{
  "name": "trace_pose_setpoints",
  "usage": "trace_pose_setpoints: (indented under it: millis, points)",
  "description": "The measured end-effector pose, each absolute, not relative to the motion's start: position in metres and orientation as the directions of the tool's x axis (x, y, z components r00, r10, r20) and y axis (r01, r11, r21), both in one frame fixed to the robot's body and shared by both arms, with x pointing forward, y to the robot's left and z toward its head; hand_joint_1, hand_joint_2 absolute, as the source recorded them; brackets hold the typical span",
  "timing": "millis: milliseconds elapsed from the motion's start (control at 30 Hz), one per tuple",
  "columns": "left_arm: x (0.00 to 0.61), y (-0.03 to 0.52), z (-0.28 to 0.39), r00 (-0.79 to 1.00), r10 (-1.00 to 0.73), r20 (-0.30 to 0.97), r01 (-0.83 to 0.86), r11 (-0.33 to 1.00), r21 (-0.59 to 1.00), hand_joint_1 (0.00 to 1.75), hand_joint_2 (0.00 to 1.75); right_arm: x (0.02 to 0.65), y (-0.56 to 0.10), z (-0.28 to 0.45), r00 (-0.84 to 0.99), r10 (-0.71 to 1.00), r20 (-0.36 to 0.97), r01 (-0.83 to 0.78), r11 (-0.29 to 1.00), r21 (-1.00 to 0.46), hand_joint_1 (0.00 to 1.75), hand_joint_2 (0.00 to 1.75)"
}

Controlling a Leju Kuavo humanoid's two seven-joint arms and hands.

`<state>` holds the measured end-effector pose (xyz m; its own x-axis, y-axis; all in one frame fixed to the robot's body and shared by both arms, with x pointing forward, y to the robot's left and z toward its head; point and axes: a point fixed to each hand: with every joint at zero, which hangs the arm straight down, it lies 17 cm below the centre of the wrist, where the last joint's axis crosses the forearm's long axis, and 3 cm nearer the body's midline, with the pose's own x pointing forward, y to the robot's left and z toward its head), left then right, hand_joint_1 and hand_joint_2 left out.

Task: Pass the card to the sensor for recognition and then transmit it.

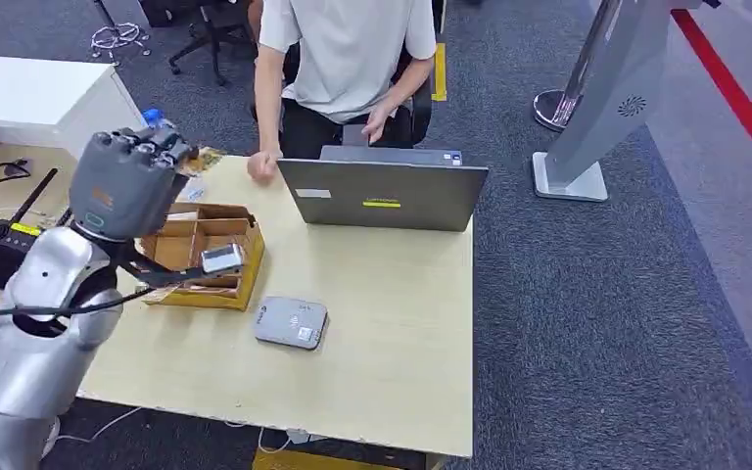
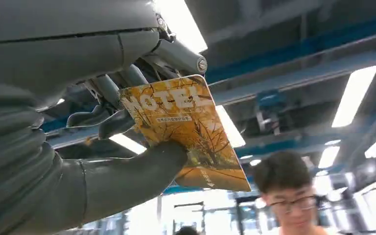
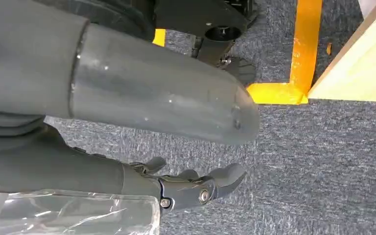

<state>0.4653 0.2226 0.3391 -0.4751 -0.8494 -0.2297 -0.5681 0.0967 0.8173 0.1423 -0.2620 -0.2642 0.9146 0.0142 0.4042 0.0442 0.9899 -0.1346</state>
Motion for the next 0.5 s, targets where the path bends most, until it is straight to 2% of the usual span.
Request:
trace_pose_setpoints:
  millis: [200, 333, 500]
  points:
    - [0.424, 0.188, 0.301, -0.552, -0.794, -0.257, -0.527, 0.093, 0.845, 1.75, 1.75, 0.14, -0.266, -0.264, 0.909, -0.031, 0.415, 0.093, 0.987, -0.129, 0.0, 0.0]
    - [0.411, 0.188, 0.214, -0.555, -0.805, -0.212, -0.341, -0.012, 0.94, 1.75, 1.75, 0.133, -0.268, -0.265, 0.911, -0.052, 0.409, 0.114, 0.985, -0.127, 0.0, 0.0]
    - [0.404, 0.2, 0.114, -0.555, -0.816, -0.158, -0.114, -0.114, 0.987, 1.75, 1.75, 0.129, -0.267, -0.267, 0.921, -0.039, 0.387, 0.096, 0.987, -0.129, 0.0, 0.0]
